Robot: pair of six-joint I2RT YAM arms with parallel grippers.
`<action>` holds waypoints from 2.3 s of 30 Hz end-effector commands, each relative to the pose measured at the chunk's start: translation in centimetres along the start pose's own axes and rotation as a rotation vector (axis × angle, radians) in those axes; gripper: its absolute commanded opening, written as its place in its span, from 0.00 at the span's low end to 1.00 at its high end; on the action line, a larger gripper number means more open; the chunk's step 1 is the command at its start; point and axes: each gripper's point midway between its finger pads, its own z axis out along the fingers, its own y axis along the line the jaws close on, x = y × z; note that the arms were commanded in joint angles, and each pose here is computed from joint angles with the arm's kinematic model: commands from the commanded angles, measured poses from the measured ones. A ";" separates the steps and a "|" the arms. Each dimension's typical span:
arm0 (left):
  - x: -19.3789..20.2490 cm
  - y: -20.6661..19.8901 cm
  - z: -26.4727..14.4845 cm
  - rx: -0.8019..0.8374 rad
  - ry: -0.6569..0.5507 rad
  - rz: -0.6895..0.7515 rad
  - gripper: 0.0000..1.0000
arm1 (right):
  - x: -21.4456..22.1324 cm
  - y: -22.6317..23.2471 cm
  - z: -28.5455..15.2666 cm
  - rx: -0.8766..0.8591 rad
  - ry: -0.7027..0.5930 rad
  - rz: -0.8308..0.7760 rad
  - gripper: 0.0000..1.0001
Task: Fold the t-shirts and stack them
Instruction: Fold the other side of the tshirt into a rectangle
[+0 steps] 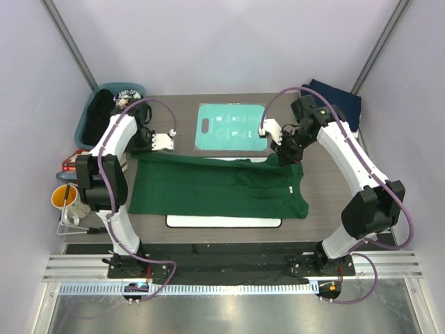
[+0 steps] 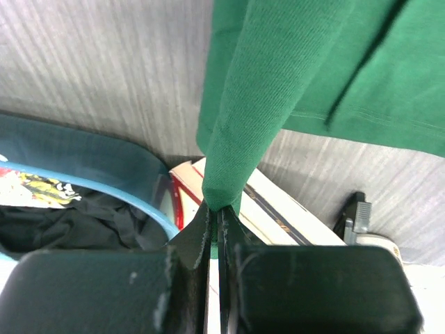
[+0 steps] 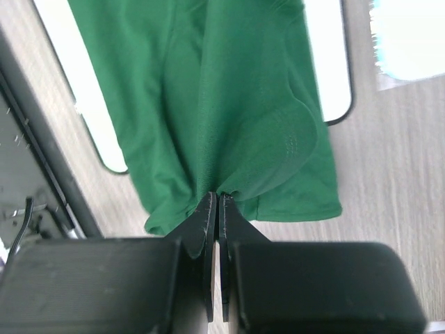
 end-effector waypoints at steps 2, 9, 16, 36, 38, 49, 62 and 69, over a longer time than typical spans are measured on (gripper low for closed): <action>0.2 -2.8 -1.9 0.054 0.009 0.056 0.00 | 2.3 3.2 -0.6 -0.066 0.082 -0.054 0.05; 0.2 -6.3 -0.9 0.130 0.028 0.114 0.00 | 3.6 4.7 0.0 -0.100 0.120 -0.080 0.05; 0.2 -8.2 0.1 0.191 0.057 0.127 0.27 | 4.0 6.2 0.9 -0.143 0.159 -0.127 0.16; -0.3 -2.6 0.9 0.004 0.107 0.059 0.67 | 4.5 -2.2 4.4 0.207 0.185 -0.036 0.41; -0.9 -3.4 1.2 0.035 0.105 0.078 0.67 | 4.7 -4.1 4.5 0.257 0.184 -0.010 0.40; -3.3 -5.1 2.2 0.052 0.064 0.092 0.67 | 3.3 -6.1 6.1 0.061 0.040 0.151 0.42; -3.7 -5.5 4.6 0.026 0.131 0.120 0.66 | 0.6 -4.1 10.6 -0.064 0.080 0.091 0.44; -3.8 -4.3 5.2 0.005 0.144 0.098 0.66 | 0.3 -6.0 11.6 -0.086 0.049 0.077 0.45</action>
